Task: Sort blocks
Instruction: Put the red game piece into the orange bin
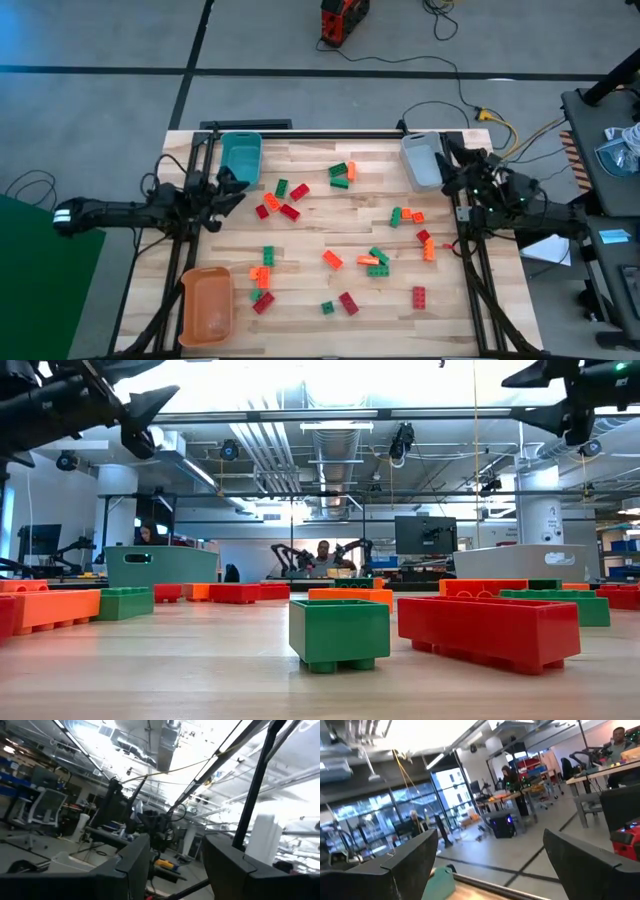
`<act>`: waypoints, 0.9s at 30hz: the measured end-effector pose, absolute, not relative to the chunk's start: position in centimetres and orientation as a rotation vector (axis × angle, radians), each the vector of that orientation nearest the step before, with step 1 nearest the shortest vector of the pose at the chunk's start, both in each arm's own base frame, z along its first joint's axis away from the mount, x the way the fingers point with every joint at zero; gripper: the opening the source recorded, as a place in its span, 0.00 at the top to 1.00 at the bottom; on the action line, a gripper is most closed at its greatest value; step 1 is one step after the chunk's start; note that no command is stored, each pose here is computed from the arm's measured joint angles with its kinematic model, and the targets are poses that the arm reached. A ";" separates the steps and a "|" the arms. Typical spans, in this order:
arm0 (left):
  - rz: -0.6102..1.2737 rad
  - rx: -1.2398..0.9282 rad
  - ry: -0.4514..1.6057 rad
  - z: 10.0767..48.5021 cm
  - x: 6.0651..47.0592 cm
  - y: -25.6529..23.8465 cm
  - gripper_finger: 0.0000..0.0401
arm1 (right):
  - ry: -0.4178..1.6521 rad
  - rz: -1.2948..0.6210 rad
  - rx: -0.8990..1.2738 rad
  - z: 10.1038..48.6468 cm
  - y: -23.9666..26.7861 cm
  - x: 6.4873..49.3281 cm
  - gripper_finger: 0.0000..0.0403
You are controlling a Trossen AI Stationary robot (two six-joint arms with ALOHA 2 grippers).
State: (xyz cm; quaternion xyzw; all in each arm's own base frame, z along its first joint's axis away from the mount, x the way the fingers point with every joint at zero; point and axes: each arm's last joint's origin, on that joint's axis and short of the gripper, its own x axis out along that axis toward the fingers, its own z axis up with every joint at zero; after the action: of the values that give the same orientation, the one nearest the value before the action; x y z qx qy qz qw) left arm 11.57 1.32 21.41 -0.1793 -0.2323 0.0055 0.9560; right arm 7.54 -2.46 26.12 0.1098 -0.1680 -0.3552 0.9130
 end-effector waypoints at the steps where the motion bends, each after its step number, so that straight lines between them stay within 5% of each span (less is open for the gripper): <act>1: 0.016 -0.349 -0.469 21.4 11.6 1.3 0.61 | -0.327 -0.741 0.221 25.9 -2.5 7.8 0.12; 14: -0.111 -0.125 -0.526 22.1 11.1 0.8 0.61 | -0.244 -0.824 0.099 25.9 -2.8 9.8 0.12; 27: 0.099 -0.681 -0.503 21.1 11.8 1.8 0.61 | -0.277 -0.870 0.350 29.3 -3.0 10.3 0.12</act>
State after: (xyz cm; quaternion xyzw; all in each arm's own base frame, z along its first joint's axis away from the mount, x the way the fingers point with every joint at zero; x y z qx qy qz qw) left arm 11.79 1.81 21.13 -0.3303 -0.2441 0.0478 0.9105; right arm 10.27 -2.99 29.27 0.1682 -0.1329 -0.4180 0.8828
